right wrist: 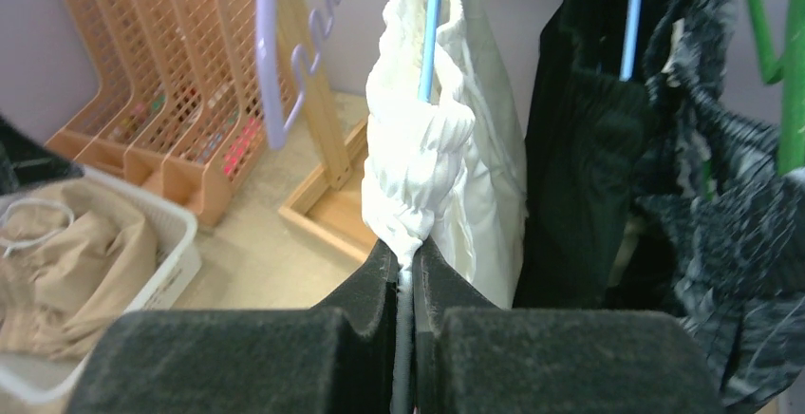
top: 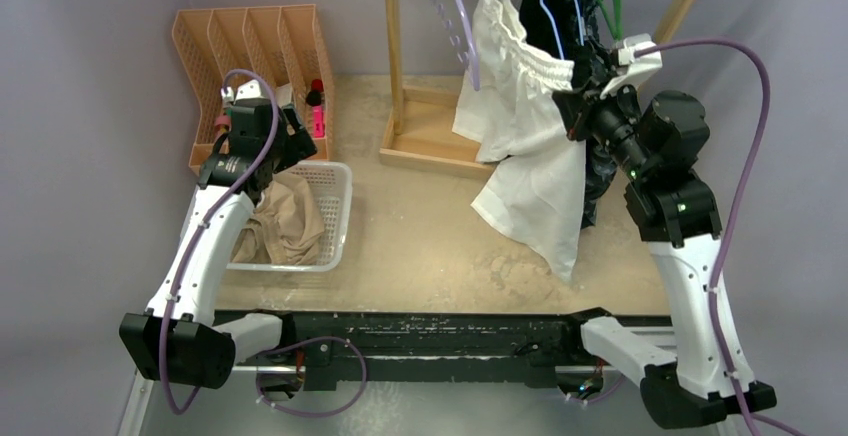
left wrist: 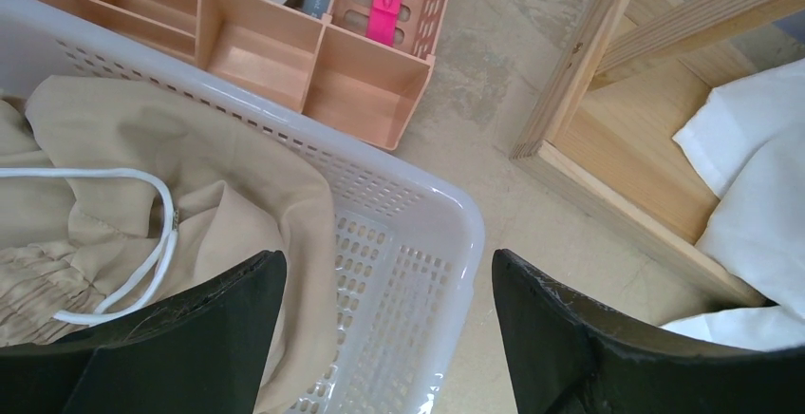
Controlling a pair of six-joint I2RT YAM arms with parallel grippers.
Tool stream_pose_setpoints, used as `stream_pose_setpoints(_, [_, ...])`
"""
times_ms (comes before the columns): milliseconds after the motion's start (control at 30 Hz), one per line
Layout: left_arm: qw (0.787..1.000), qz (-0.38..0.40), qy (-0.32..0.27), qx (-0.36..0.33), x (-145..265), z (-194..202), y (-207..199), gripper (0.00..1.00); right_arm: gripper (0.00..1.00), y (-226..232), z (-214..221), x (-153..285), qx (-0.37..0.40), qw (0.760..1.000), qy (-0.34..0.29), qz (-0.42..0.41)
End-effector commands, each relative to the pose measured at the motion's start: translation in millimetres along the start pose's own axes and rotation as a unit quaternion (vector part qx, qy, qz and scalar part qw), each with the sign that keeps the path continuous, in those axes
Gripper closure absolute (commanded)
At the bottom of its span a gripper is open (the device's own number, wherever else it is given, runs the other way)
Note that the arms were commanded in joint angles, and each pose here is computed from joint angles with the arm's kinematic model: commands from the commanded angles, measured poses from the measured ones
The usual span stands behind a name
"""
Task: Remove the shorts from the hanger
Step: Pick up the hanger from the clothes rod.
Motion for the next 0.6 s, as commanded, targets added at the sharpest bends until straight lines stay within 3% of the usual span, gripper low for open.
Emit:
stream_pose_setpoints(0, [0.999, 0.015, -0.041, 0.008, 10.2, -17.3, -5.1, 0.22, 1.00, 16.1, -1.6, 26.7, 0.007, 0.996, -0.017, -0.090])
stream_pose_setpoints(133, [0.999, 0.017, -0.034, 0.009, 10.0, -14.4, -4.9, 0.22, 1.00, 9.6, 28.6, 41.6, -0.032, 0.998, 0.032, -0.041])
stream_pose_setpoints(400, [0.999, 0.041, -0.014, 0.010, 6.7, -9.8, -8.9, 0.22, 1.00, 12.4, 80.2, 69.5, -0.091, 0.991, 0.085, -0.052])
stream_pose_setpoints(567, [0.998, 0.058, -0.007, 0.011, 6.1, -7.3, -11.1, 0.21, 1.00, 24.8, 116.9, 75.7, -0.117, 0.966, 0.163, -0.163])
Point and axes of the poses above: each gripper's point midway between its finger pads, its own x axis back along the fingers, its own y axis along the line the jaws close on, z = x × y, the point moved 10 cm from there along x, back along the fingers, and after that the axes turned 4 degrees about -x, right-handed, at the moved point
